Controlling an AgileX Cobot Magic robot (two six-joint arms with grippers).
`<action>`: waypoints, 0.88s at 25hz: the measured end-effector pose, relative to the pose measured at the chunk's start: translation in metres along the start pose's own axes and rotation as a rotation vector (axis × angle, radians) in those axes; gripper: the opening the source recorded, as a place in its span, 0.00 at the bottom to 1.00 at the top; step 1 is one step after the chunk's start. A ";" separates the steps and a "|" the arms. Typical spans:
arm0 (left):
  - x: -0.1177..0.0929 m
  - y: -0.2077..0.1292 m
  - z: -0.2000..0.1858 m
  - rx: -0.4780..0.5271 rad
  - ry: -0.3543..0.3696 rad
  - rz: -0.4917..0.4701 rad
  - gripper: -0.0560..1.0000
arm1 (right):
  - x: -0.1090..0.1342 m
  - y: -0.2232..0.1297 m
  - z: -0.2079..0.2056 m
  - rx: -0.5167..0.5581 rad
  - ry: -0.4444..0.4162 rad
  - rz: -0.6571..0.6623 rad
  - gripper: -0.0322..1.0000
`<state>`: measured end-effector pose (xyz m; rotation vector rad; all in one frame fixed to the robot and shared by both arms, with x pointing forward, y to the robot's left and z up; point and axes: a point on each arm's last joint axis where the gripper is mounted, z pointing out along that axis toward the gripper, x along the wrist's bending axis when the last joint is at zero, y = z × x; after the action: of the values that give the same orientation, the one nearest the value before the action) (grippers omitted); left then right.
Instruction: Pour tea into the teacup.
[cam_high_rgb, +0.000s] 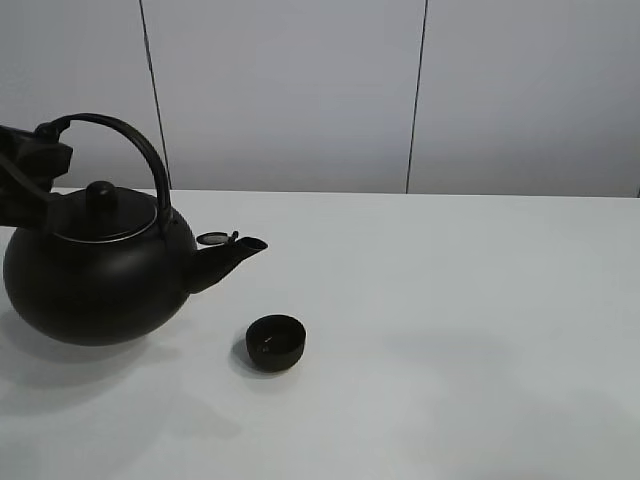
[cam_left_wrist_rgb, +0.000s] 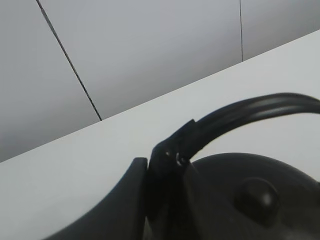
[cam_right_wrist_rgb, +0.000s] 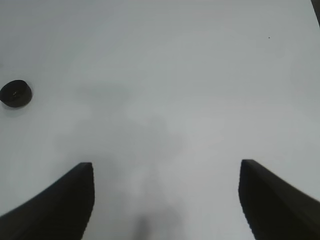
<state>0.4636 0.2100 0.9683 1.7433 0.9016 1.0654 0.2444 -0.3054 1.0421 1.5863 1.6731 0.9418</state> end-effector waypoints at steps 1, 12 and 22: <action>0.000 0.000 0.000 0.000 0.000 0.000 0.17 | 0.000 0.000 0.000 0.000 0.000 0.000 0.56; -0.006 -0.018 0.015 0.025 -0.002 0.021 0.17 | 0.000 0.000 0.000 0.000 0.000 0.000 0.56; -0.007 -0.017 0.018 -0.004 -0.009 0.069 0.17 | 0.000 0.000 0.000 0.000 0.000 0.000 0.56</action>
<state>0.4753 0.2038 0.9461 1.7855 0.8392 1.1023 0.2444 -0.3054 1.0421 1.5863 1.6731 0.9418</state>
